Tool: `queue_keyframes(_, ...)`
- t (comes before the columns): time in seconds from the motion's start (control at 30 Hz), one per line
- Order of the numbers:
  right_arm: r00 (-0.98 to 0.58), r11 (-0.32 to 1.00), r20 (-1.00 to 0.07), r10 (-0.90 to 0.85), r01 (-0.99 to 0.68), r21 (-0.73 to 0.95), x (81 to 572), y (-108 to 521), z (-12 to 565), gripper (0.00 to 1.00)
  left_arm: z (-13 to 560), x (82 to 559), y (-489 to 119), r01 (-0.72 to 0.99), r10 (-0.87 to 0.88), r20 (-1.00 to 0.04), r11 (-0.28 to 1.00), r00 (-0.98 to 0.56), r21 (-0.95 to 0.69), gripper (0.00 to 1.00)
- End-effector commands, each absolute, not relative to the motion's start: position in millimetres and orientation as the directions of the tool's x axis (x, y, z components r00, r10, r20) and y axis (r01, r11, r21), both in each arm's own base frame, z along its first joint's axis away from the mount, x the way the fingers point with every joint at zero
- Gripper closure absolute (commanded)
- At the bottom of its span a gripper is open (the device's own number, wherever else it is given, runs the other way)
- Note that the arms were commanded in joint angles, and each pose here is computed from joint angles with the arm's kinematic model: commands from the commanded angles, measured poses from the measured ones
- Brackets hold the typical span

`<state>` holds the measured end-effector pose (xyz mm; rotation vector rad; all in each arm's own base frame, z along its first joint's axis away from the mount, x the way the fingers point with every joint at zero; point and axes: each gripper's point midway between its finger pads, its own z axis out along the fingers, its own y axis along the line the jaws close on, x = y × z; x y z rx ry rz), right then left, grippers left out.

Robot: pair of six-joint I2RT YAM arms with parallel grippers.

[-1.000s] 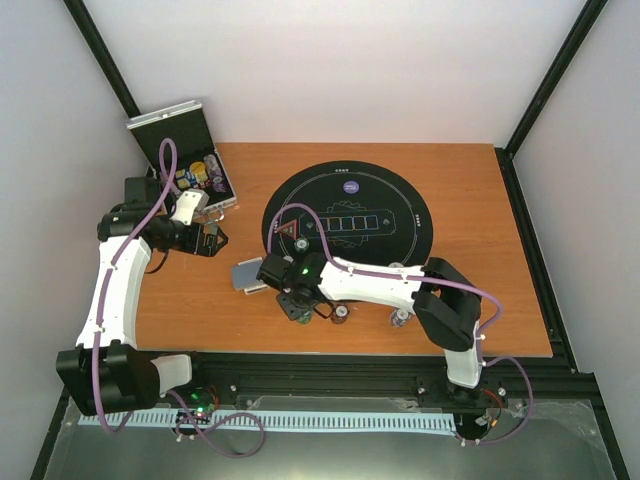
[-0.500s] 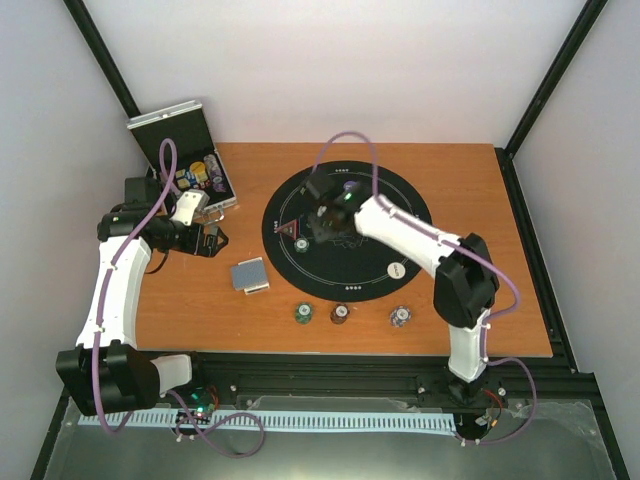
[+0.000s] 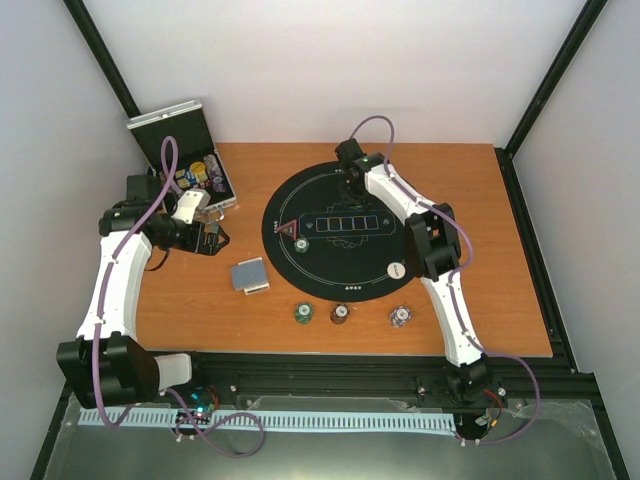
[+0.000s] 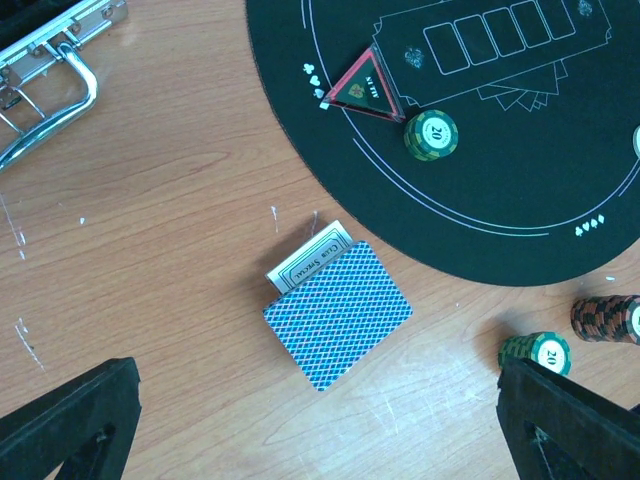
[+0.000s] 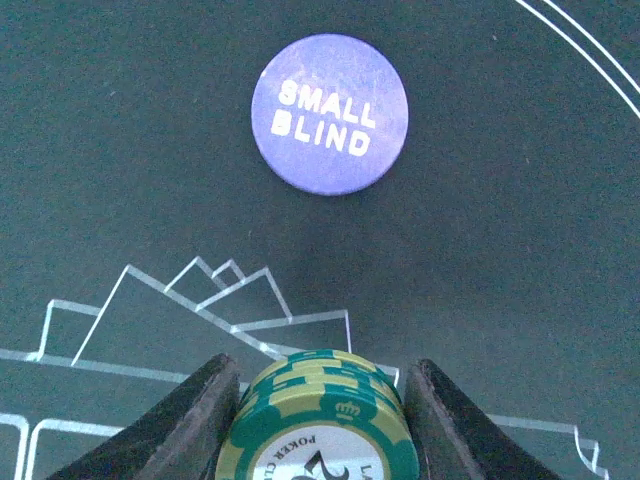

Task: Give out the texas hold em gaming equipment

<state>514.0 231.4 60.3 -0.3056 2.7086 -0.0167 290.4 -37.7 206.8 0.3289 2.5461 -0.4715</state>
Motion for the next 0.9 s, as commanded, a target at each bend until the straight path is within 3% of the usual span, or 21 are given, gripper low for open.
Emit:
queue_keyframes(0.0, -0.867, 0.967, -0.431, -0.25, -0.249, -0.059, 533, 239, 66, 0.69, 223, 297, -39, 0.347, 0.146, -0.574, 0.902, -0.806, -0.258, 0.0)
queue_keyframes(0.47, -0.886, 0.975, -0.426, -0.183, -0.219, 0.035, 562, 243, 19, 0.66, 223, 305, -35, 0.354, 0.162, -0.58, 0.905, -0.798, -0.235, 0.0)
queue_keyframes(0.87, -0.826, 0.959, -0.535, -0.178, -0.267, 0.093, 590, 263, 34, 0.63, 224, 309, -33, 0.354, 0.168, -0.586, 0.909, -0.793, -0.218, 0.0)
